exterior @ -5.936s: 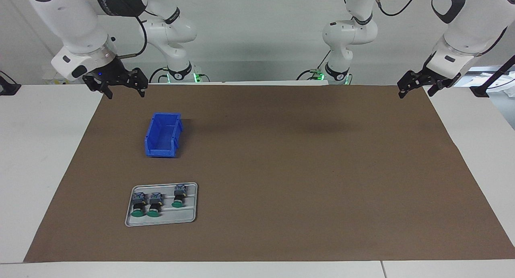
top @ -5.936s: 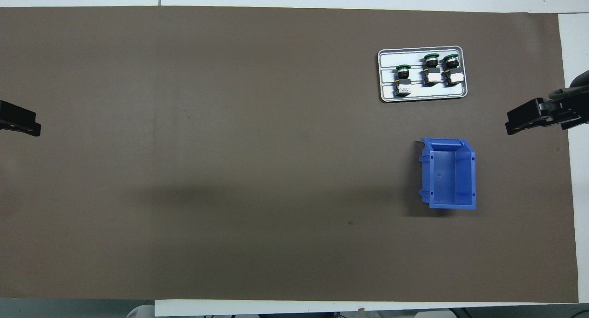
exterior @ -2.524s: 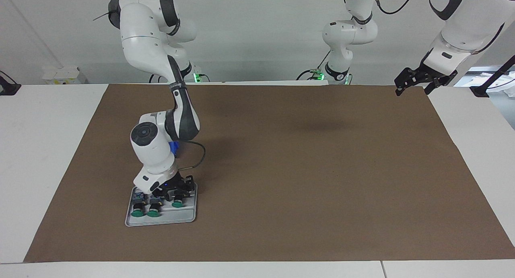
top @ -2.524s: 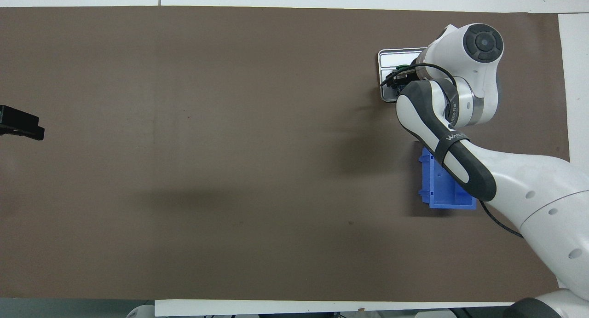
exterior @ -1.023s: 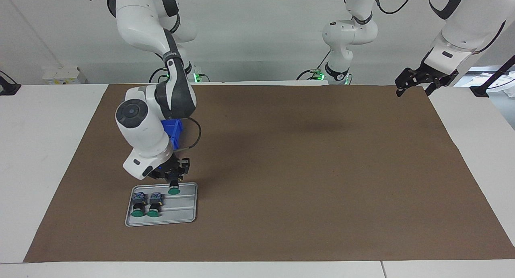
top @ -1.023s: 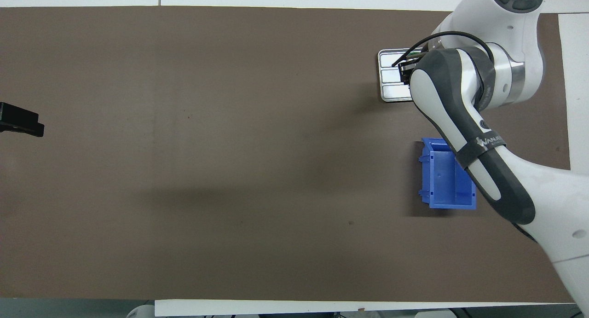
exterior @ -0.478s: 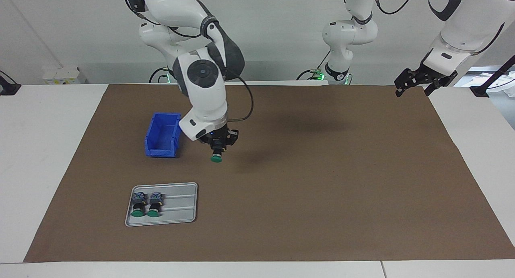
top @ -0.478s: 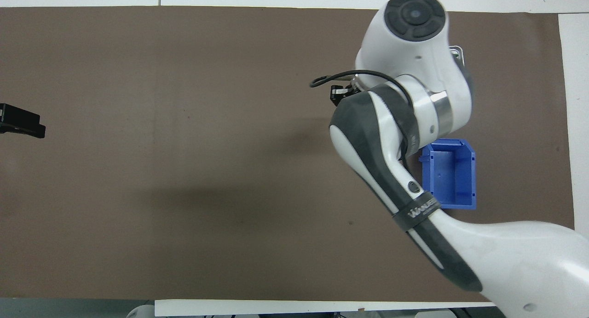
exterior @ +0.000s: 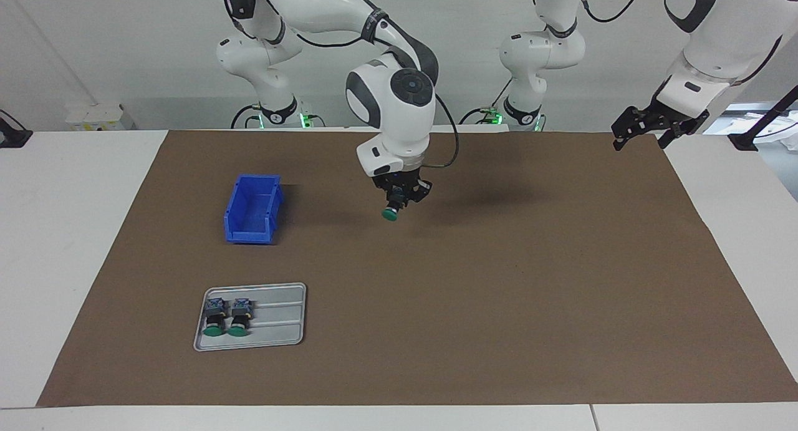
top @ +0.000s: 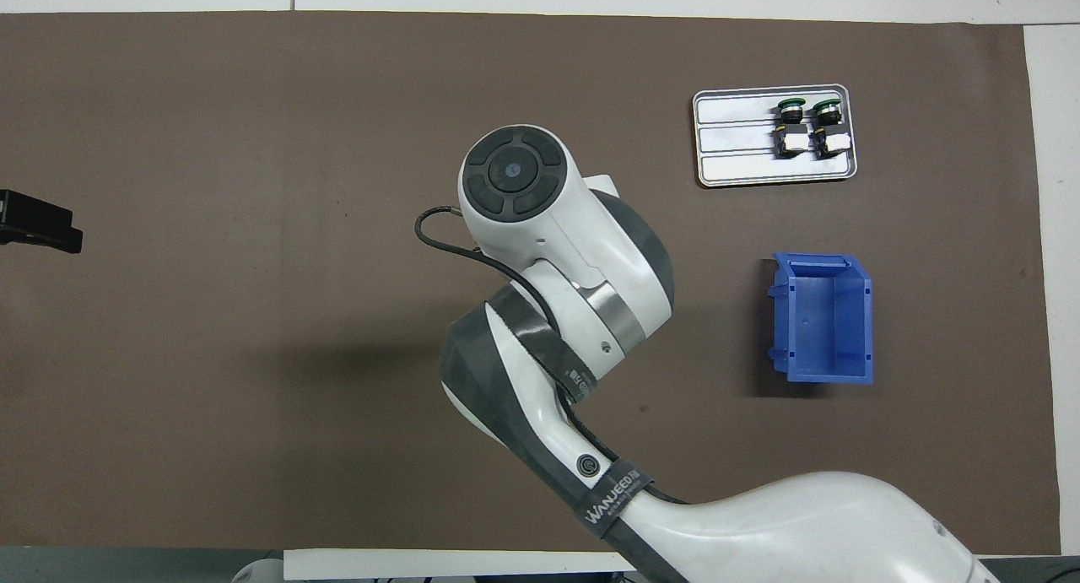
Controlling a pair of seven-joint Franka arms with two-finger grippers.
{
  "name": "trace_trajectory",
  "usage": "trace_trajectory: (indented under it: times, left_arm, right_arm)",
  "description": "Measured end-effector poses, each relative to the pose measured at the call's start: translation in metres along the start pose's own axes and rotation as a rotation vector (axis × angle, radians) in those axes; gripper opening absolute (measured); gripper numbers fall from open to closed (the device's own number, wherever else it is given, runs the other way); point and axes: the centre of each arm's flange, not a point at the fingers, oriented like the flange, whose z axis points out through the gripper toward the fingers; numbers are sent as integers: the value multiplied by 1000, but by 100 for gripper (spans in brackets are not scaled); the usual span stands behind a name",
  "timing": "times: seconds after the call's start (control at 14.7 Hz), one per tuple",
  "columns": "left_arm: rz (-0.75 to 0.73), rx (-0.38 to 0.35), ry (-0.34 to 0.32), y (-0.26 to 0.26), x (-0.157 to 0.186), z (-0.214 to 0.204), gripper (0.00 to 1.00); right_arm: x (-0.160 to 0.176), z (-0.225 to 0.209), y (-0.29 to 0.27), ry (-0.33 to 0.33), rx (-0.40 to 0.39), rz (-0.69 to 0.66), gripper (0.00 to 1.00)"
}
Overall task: Place and press button with both arms
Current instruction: 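Lift the part and carry it toward the table center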
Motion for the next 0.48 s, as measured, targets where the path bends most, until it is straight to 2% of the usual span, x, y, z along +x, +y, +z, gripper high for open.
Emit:
trace_trajectory:
  times: [0.14,0.41,0.48]
  left_arm:
    - [-1,0,0,0,0,0,100]
    - [-2,0,0,-1,0,0,100]
    - [-2,0,1,-1,0,0,100]
  right_arm:
    - [2,16,-7,-2,2,137,41]
    - [15,34,-15,-3,53,559,41]
    - [15,42,-17,-6,51,630,41]
